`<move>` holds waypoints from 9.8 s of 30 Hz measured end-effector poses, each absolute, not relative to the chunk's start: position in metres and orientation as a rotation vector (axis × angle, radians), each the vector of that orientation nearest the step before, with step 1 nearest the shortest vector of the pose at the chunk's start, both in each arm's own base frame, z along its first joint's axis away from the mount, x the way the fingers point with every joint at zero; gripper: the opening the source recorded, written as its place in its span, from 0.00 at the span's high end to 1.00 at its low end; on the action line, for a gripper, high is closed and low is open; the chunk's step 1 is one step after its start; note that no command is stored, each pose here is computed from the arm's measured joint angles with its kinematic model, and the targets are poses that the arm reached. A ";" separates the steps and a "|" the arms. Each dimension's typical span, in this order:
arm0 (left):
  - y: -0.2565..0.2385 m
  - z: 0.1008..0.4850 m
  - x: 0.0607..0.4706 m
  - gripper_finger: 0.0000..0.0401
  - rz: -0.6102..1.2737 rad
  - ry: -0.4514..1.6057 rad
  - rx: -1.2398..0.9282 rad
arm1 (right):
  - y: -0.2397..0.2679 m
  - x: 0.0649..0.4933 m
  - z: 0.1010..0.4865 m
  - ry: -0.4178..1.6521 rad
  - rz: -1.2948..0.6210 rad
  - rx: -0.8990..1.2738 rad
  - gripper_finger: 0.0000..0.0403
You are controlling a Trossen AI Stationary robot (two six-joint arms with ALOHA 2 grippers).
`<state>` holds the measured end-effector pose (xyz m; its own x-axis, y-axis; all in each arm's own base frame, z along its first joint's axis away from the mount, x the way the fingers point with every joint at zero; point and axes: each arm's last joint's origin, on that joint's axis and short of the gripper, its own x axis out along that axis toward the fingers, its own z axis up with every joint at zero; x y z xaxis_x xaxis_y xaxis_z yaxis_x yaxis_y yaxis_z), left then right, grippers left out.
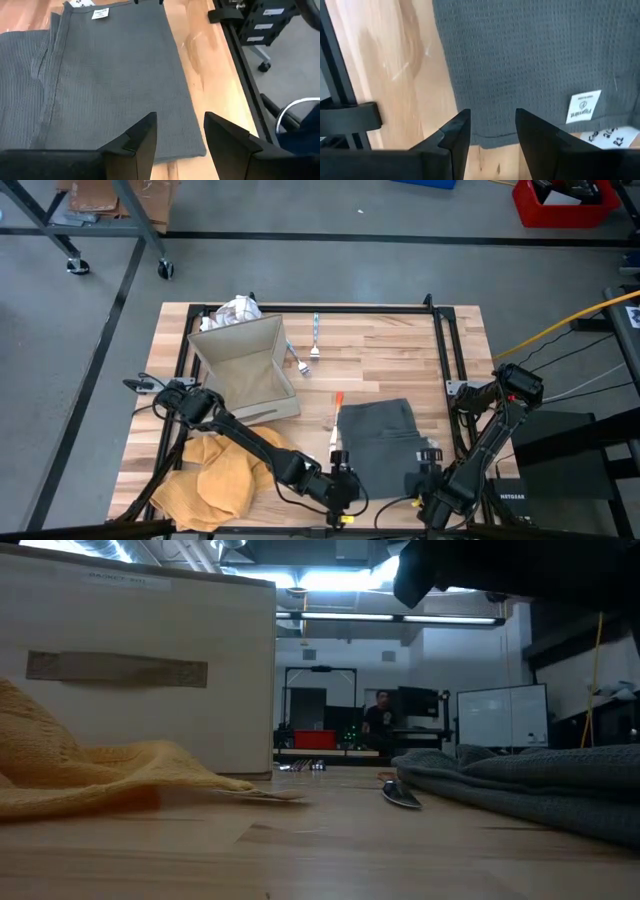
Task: Fold towel
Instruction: Fold the gray kitchen towel
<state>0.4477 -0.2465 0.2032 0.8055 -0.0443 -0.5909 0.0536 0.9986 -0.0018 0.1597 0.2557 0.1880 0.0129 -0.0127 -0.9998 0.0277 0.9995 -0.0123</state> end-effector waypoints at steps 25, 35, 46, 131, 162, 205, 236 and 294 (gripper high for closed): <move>-0.233 0.208 0.459 0.61 0.002 0.579 -0.120 | 0.194 0.128 0.292 1.281 -0.006 -0.242 0.61; -0.234 0.211 0.461 0.61 -0.008 0.544 -0.131 | 0.206 0.135 0.289 1.232 0.041 -0.164 0.61; -0.233 0.211 0.461 0.61 -0.012 0.543 -0.112 | 0.234 0.149 0.260 1.300 0.069 -0.151 0.61; -0.249 0.140 0.468 0.61 -0.182 0.651 0.185 | 0.298 0.156 0.149 1.316 -0.107 -0.215 0.61; -0.302 0.150 0.440 0.99 -0.238 0.716 -0.143 | 0.346 0.182 0.186 1.265 0.067 0.053 0.95; -0.265 0.201 0.436 1.00 0.274 0.748 -0.287 | 0.284 0.229 0.267 1.300 -0.279 -0.244 0.97; -0.272 0.194 0.415 1.00 0.410 0.811 -0.316 | 0.239 0.275 0.276 1.367 -0.083 -0.461 0.96; -0.259 0.183 0.401 0.89 0.644 0.854 -0.412 | 0.096 0.245 0.153 0.961 0.019 -0.041 0.96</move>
<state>0.4010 -0.2594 0.1831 0.4884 0.3543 -0.7974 -0.6691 0.7387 -0.0817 0.2454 0.0955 0.1534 0.5727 -0.0024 -0.8198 -0.0341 0.9991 -0.0268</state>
